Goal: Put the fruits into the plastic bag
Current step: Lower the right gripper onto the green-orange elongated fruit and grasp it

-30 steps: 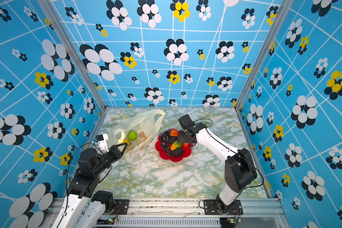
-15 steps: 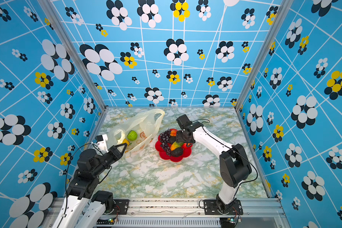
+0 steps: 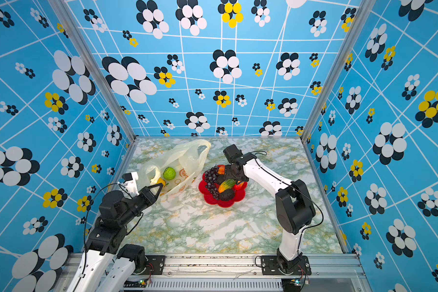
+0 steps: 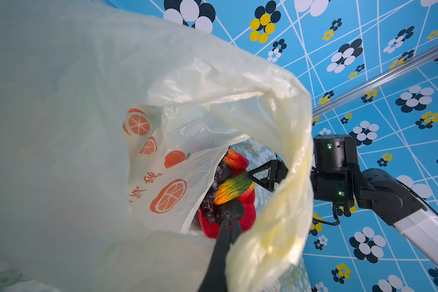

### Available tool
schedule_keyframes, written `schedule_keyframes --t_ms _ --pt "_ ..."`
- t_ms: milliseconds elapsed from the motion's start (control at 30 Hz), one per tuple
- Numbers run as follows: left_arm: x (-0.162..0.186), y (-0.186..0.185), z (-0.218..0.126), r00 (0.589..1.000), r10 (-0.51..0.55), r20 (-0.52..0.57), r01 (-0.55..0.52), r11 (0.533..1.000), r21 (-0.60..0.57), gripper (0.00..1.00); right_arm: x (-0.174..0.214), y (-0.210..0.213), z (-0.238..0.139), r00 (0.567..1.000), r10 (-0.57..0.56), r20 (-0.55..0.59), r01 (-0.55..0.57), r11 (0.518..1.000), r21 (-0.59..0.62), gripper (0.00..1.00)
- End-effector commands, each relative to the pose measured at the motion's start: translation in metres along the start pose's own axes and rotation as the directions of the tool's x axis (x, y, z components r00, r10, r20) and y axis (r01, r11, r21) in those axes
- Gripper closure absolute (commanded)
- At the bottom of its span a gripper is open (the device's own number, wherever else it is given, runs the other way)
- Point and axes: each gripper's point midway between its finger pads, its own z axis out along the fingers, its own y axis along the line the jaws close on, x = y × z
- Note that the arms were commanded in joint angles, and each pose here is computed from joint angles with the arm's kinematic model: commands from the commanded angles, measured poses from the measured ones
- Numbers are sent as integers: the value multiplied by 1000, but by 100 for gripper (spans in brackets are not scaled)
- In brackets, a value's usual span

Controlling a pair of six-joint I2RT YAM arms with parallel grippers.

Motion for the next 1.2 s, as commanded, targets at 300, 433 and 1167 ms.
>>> schedule_keyframes --t_ms 300,433,1167 --pt "-2 1 -3 999 30 16 -30 1000 -5 100 1 1 8 1000 5 -23 -4 999 54 24" --pt "-1 3 -6 999 34 19 -34 999 -14 100 -3 6 13 1000 -3 -27 4 998 55 25" --pt "-1 8 -8 999 37 31 -36 999 -30 100 2 75 -15 993 -119 10 119 985 -123 32"
